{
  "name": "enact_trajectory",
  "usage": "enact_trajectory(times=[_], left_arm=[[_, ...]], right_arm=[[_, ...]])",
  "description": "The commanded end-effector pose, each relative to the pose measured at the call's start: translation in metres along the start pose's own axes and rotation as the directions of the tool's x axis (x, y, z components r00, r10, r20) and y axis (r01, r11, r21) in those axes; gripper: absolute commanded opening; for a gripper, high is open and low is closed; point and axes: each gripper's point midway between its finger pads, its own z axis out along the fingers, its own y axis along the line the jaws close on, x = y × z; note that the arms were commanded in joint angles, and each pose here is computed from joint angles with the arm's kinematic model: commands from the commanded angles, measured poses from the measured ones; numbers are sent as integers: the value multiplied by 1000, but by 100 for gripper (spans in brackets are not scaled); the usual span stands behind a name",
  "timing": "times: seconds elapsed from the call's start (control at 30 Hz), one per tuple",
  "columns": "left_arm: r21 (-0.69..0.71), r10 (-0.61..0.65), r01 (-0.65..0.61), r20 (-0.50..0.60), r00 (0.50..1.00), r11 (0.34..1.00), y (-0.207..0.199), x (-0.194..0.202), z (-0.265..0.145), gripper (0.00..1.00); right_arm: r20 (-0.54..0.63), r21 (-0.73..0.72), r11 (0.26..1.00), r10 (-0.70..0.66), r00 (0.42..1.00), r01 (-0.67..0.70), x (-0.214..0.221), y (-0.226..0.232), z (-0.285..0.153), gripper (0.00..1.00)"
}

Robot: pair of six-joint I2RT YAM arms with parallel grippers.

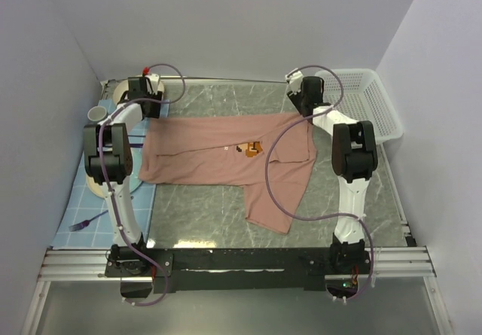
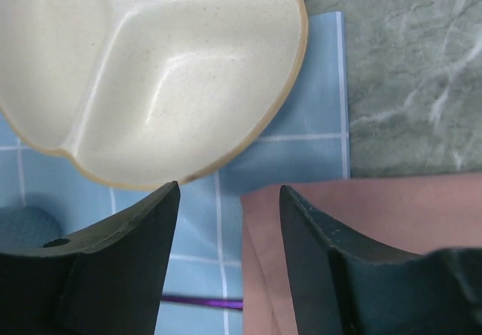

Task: Roll the t-shirts
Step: Fold the T-shirt at the center of the board.

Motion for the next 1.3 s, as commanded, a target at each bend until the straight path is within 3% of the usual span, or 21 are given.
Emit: enact_trajectory(times=[0.0, 0.03, 0.13, 0.3, 0.4, 0.5, 0.53, 0.6, 0.63, 0.7, 0.97, 1.07, 1.2, 1.27], left_arm=[[-22, -13, 15, 124, 992, 1000, 15, -62, -59, 63], [-18, -13, 15, 143, 990, 1000, 18, -71, -74, 63], [56, 32, -41, 150, 988, 998, 6, -69, -111, 63], [177, 140, -165, 144, 980, 970, -27, -38, -151, 61], [252, 162, -184, 107, 981, 950, -42, -5, -165, 54], [310, 182, -196, 74, 981, 930, -67, 23, -172, 38], [321, 178, -188, 61, 982, 928, -70, 31, -174, 31], [341, 173, -176, 41, 984, 923, -75, 42, -176, 24], [344, 175, -173, 26, 984, 923, -76, 50, -177, 15], [347, 177, -169, 9, 984, 923, -77, 56, -178, 8], [323, 196, -179, -20, 980, 929, -71, 62, -178, 15], [320, 229, -206, -35, 973, 925, -69, 68, -176, 23], [352, 312, -278, -42, 949, 894, -72, 78, -175, 37], [371, 363, -333, -15, 931, 867, -73, 80, -179, 39]], right_arm=[[166, -25, 997, 80, 983, -77, -74, -27, -56, 69], [215, -59, 995, 87, 973, -76, -91, -31, -77, 71], [217, -179, 982, 95, 972, -56, -90, -13, -118, 71], [117, -417, 907, -7, 993, 55, -20, 50, -159, 67], [28, -526, 846, -83, 996, 85, 23, 78, -173, 58], [-54, -591, 803, -140, 989, 82, 52, 93, -176, 37], [-84, -609, 790, -157, 984, 74, 62, 98, -172, 25], [-107, -628, 774, -191, 976, 83, 68, 100, -169, 16], [-131, -645, 760, -214, 968, 80, 78, 105, -164, 9], [-136, -660, 744, -254, 958, 103, 82, 105, -160, 6], [-218, -659, 716, -475, 853, 230, 130, 93, -136, 3], [-243, -645, 707, -551, 798, 292, 153, 84, -131, 2], [-259, -625, 728, -533, 805, 281, 159, 74, -125, 1], [-260, -611, 742, -517, 815, 275, 151, 70, -123, 1]])
